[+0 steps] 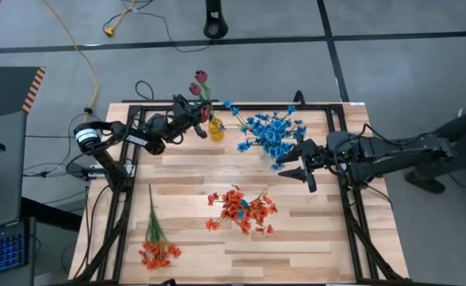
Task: Sort flowers into vase by color
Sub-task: Put the red flower into the yellow vase
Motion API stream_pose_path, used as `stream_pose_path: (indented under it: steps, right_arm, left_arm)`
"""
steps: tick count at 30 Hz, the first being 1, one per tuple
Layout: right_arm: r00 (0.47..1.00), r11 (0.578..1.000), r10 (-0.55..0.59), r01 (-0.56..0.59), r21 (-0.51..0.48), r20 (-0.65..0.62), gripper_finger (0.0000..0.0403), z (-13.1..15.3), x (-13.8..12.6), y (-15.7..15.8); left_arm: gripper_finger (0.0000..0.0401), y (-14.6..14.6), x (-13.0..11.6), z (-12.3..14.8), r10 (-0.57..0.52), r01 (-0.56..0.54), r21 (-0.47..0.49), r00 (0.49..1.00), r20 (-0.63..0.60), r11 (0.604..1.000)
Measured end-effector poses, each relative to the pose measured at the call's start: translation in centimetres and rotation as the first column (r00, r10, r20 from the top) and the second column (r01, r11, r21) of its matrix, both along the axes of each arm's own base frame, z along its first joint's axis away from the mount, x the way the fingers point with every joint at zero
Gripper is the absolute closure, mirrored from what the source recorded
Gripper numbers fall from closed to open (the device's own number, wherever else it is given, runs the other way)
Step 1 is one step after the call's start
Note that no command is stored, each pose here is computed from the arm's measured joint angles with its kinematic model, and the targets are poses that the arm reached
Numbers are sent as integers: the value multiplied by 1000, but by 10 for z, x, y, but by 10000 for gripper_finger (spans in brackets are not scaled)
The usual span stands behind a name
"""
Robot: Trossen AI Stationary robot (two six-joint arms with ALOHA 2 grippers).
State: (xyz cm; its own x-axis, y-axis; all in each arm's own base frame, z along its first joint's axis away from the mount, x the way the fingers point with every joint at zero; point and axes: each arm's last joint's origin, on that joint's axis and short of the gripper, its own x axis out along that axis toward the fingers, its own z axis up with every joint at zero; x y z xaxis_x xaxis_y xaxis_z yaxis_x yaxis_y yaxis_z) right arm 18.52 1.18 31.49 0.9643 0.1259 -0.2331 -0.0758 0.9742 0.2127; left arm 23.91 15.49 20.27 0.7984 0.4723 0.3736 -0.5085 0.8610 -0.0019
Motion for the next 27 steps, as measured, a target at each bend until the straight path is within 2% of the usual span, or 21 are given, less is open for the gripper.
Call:
stream_pose_path:
  steps: [10,15,19,27]
  right_arm:
    - [1000,1000,0,0,0,0,168,0,0,0]
    - [1000,1000,1,-1,0,1,168,0,0,0]
    - [1000,1000,1,-1,0,1,168,0,0,0]
    - [1000,1000,1,-1,0,1,168,0,0,0]
  left_arm:
    - [401,2,3,-10,-4,-1,-61,996,-86,998]
    - [387,2,3,-12,4,-11,-55,992,-123,998]
    - [355,2,4,-14,-7,-4,-91,992,-124,996]
    - [260,3,4,-15,-4,-8,-90,991,-134,996]
